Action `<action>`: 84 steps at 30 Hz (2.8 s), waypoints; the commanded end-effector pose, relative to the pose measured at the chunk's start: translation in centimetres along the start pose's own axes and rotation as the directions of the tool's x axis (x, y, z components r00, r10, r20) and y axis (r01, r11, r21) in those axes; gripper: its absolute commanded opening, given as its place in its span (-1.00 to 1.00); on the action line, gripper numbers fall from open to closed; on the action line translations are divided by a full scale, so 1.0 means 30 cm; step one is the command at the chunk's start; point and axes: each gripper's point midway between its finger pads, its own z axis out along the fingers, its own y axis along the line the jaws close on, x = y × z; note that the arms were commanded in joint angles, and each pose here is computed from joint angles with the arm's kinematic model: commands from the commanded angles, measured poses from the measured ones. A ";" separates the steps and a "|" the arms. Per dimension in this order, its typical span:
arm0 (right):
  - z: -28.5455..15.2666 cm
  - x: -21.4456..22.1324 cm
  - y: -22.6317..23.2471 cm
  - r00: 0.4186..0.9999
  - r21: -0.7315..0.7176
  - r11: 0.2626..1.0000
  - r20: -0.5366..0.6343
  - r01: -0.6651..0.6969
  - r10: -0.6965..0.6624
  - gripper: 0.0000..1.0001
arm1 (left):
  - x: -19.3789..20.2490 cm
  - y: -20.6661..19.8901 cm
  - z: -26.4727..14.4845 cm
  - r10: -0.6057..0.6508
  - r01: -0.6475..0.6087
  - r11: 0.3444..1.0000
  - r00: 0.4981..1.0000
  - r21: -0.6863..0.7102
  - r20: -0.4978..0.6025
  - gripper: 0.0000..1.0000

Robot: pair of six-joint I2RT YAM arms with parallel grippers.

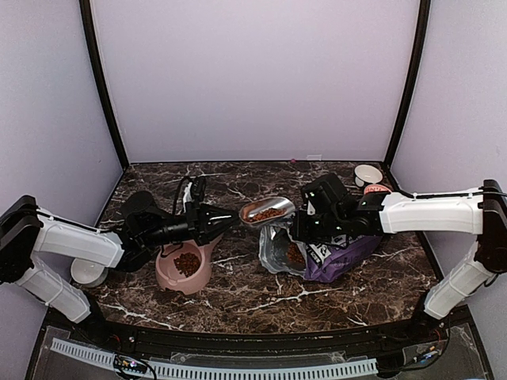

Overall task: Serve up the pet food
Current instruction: Place the pet food in the pet food bowl.

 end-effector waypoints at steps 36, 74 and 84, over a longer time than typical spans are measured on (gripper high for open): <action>0.020 -0.006 -0.034 1.000 0.023 1.000 0.019 -0.021 0.021 -1.00 | -0.072 0.073 -0.442 0.162 -0.065 0.900 0.968 -0.430 0.192 -1.00; 0.034 -0.011 -0.013 1.000 0.005 1.000 0.010 -0.004 0.004 -1.00 | -0.062 0.126 -0.675 0.201 0.022 0.769 0.940 -0.638 0.275 -1.00; 0.039 -0.004 -0.016 1.000 0.001 1.000 0.008 -0.011 0.011 -1.00 | -0.017 0.115 -0.750 0.193 0.063 0.741 0.933 -0.669 0.302 -1.00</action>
